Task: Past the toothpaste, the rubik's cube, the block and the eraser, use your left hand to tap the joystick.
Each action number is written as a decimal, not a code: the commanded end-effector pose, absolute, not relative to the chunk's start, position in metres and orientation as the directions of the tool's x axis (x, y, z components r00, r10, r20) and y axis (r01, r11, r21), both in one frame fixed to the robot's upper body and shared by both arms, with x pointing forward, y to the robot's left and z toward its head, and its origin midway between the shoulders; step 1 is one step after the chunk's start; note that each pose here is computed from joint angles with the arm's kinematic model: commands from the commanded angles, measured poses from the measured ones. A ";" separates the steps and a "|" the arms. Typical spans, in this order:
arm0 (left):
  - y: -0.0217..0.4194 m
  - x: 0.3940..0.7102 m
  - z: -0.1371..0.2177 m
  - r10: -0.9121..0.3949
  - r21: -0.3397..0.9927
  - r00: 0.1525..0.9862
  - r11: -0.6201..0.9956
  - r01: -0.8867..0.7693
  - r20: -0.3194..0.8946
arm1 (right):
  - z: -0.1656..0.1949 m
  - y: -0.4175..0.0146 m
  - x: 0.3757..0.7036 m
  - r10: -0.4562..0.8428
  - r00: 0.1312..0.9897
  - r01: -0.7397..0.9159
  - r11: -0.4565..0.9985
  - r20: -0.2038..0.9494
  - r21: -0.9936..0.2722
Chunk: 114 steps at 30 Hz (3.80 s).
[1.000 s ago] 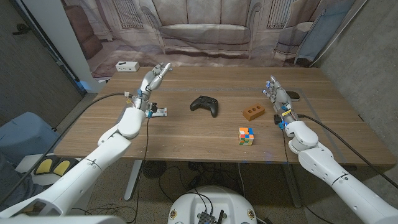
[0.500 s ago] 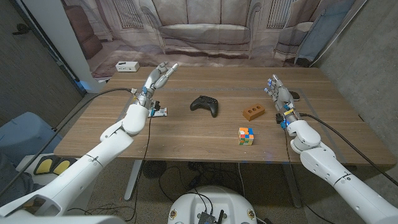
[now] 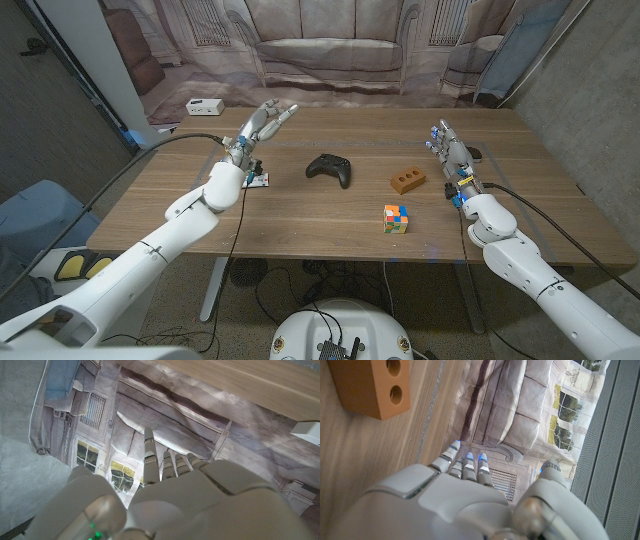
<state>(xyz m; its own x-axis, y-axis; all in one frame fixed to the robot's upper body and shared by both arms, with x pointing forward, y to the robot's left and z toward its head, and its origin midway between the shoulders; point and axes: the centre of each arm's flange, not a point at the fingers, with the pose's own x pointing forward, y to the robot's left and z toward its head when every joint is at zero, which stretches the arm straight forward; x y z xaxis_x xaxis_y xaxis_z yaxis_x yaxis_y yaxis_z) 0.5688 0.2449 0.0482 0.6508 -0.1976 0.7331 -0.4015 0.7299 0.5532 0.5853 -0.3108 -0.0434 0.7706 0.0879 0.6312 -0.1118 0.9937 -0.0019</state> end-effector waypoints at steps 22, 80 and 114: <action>0.224 0.575 0.075 -0.232 0.697 0.700 0.513 -0.502 0.675 | -0.052 -0.310 0.583 0.077 0.775 -0.116 0.993 0.628 0.021; 0.162 0.587 0.106 -0.335 0.836 0.779 0.057 -0.546 0.531 | -0.055 -0.312 0.578 0.057 0.779 -0.101 0.994 0.624 0.035; 0.148 0.610 0.096 -0.381 0.919 0.839 0.103 -0.380 0.389 | -0.054 -0.318 0.583 0.052 0.784 -0.095 0.995 0.619 0.037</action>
